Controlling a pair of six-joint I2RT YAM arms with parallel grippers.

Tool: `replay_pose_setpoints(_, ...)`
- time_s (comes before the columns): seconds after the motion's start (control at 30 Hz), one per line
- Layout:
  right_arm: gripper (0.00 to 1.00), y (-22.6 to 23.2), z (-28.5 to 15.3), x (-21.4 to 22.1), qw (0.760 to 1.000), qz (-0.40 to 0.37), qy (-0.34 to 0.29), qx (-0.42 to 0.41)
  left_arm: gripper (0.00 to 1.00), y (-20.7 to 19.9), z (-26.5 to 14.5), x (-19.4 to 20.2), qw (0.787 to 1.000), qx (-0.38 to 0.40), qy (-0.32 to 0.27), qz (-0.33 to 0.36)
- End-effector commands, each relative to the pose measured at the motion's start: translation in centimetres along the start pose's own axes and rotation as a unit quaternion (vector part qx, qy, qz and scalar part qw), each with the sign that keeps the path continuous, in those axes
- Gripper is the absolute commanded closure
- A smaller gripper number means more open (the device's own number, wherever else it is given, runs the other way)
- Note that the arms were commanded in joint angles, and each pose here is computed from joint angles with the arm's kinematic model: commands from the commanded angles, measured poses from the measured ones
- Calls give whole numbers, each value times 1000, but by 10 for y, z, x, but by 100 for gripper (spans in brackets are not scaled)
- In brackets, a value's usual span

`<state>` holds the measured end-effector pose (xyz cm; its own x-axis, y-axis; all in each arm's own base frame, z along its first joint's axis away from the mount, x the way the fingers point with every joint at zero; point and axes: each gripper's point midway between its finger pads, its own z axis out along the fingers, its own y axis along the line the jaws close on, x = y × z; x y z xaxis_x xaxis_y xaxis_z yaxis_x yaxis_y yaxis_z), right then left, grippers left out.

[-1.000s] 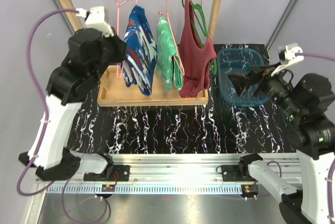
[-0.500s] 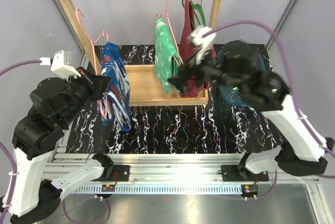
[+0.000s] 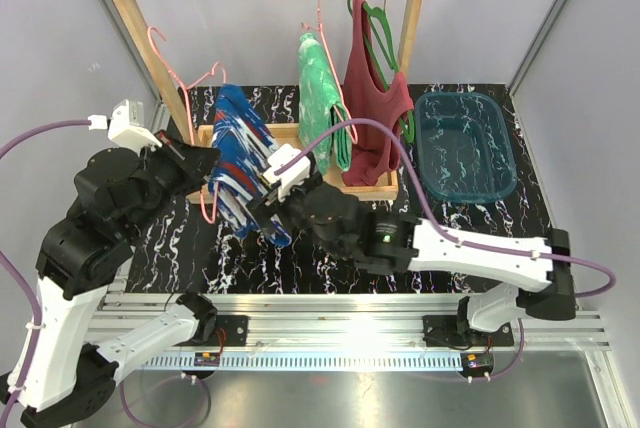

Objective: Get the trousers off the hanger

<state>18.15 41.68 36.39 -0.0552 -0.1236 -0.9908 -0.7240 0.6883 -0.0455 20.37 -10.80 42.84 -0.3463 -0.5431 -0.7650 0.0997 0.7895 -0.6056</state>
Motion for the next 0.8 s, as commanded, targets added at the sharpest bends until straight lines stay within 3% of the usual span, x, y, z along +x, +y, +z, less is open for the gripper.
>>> replay_pose_setpoints(0.0,7,-5,10,-57,988,85,-122,51,100,-48,-18,-62,985,103,-119,-72)
replay_pose_setpoints(0.77,11,7,57,-39,989,49,-120,77,100,-59,-32,-82,977,123,-143,-102)
